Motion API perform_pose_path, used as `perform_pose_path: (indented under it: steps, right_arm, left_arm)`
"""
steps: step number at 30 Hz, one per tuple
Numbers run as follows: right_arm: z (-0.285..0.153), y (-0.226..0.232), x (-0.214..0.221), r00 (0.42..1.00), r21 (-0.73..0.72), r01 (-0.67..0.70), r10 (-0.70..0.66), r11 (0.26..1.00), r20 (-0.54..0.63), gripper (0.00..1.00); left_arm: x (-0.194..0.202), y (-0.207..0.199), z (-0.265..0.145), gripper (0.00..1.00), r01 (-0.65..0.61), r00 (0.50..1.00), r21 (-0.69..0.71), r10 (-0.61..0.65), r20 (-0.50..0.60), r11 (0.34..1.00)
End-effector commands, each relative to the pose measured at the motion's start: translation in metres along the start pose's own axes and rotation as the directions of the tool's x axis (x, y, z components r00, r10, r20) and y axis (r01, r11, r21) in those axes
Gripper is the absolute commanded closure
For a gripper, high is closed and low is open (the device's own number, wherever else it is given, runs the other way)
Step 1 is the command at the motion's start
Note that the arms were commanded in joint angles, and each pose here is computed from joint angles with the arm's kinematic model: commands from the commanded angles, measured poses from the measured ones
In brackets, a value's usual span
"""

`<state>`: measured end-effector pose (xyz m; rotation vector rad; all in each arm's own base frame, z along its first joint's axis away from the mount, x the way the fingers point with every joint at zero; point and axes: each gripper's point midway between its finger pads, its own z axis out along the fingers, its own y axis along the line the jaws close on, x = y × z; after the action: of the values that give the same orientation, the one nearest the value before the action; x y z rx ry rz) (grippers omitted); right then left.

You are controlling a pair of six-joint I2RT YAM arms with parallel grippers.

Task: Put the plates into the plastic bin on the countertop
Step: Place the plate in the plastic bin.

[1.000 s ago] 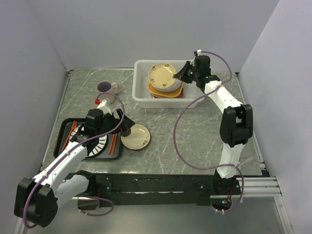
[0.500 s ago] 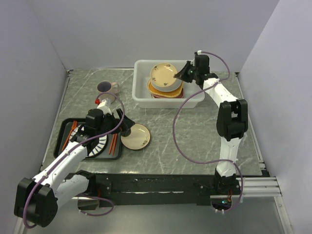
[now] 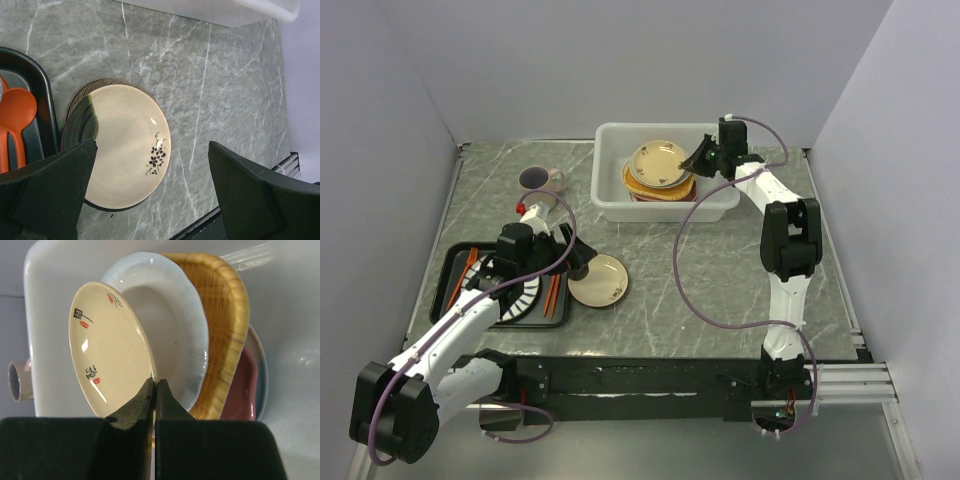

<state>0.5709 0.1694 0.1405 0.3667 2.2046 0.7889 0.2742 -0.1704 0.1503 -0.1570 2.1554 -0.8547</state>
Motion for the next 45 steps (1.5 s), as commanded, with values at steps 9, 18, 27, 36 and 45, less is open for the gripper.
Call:
perform_pose_path:
  steps: [9,18,27,36,45]
  right_arm:
    - [-0.009,0.017,-0.036,0.995,-0.037,0.021,-0.017,0.999,0.1,0.61]
    - [-0.041,0.023,-0.048,0.978,-0.025,0.048,-0.042,0.999,0.206,0.11]
    - [-0.062,0.039,-0.055,0.968,-0.052,0.075,-0.06,0.996,0.245,0.06]
    - [-0.076,0.054,-0.036,0.979,-0.099,0.103,-0.084,0.99,0.184,0.05]
    - [-0.099,0.068,0.029,0.987,-0.164,0.13,-0.112,0.978,0.114,0.04]
  left_arm:
    - [-0.005,-0.004,0.0,0.01,-0.024,1.0,0.022,0.023,0.018,0.999]
    - [-0.006,-0.005,-0.001,0.01,-0.023,0.999,0.024,0.023,0.022,0.999]
    - [-0.007,-0.006,-0.002,0.01,-0.024,0.999,0.027,0.024,0.024,0.999]
    - [-0.007,-0.006,-0.002,0.01,-0.023,0.999,0.026,0.023,0.026,0.999]
    - [-0.008,-0.006,-0.003,0.01,-0.02,0.999,0.025,0.02,0.029,0.999]
